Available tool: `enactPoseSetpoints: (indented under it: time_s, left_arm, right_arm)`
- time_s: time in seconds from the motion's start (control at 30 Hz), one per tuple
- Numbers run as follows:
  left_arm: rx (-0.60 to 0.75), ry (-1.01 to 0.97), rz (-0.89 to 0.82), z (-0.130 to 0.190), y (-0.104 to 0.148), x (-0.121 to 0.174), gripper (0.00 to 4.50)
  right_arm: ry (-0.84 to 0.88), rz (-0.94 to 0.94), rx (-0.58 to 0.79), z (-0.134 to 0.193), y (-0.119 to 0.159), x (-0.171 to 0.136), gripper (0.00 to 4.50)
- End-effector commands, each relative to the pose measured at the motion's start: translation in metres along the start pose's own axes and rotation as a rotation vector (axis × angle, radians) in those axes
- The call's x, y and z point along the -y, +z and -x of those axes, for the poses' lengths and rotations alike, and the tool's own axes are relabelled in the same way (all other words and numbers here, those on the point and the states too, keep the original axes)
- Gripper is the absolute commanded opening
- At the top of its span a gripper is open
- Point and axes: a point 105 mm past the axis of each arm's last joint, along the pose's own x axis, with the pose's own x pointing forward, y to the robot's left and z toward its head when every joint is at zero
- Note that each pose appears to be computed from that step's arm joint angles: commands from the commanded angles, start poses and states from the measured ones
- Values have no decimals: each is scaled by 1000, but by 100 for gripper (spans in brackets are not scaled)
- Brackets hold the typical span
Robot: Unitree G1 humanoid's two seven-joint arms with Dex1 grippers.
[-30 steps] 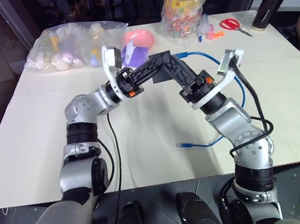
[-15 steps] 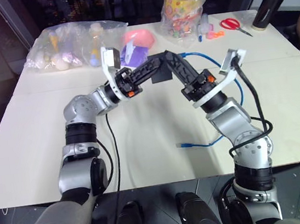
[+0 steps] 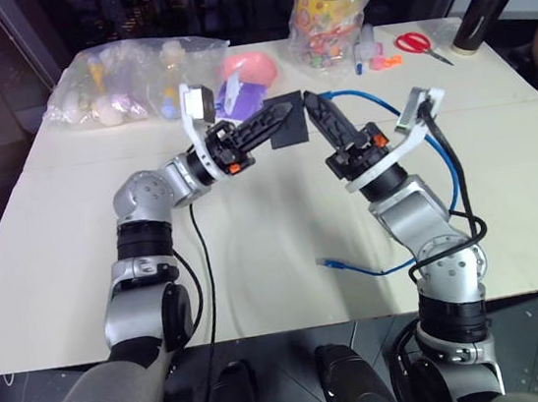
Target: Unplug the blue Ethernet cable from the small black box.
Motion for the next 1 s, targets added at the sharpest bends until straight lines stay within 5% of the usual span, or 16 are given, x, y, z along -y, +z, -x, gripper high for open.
enactPoseSetpoints:
  time_s: [0.03,0.53,0.73,0.87,1.0]
  left_arm:
    - [9,-17,-36,-2,5,5,50]
    - [34,189,-242,25,40,-11,50]
    - [-68,423,-622,10,20,-48,50]
    - [-172,451,-772,3,-11,-62,50]
    - [-130,489,-889,0,-22,-67,50]
  right_arm:
    - [29,16,-1,-3,0,-7,3]
    - [-237,190,118,30,59,51,3]
    - [-440,247,51,41,52,90,3]
    - [-595,467,-118,53,38,121,3]
    - [-622,546,-194,60,29,134,3]
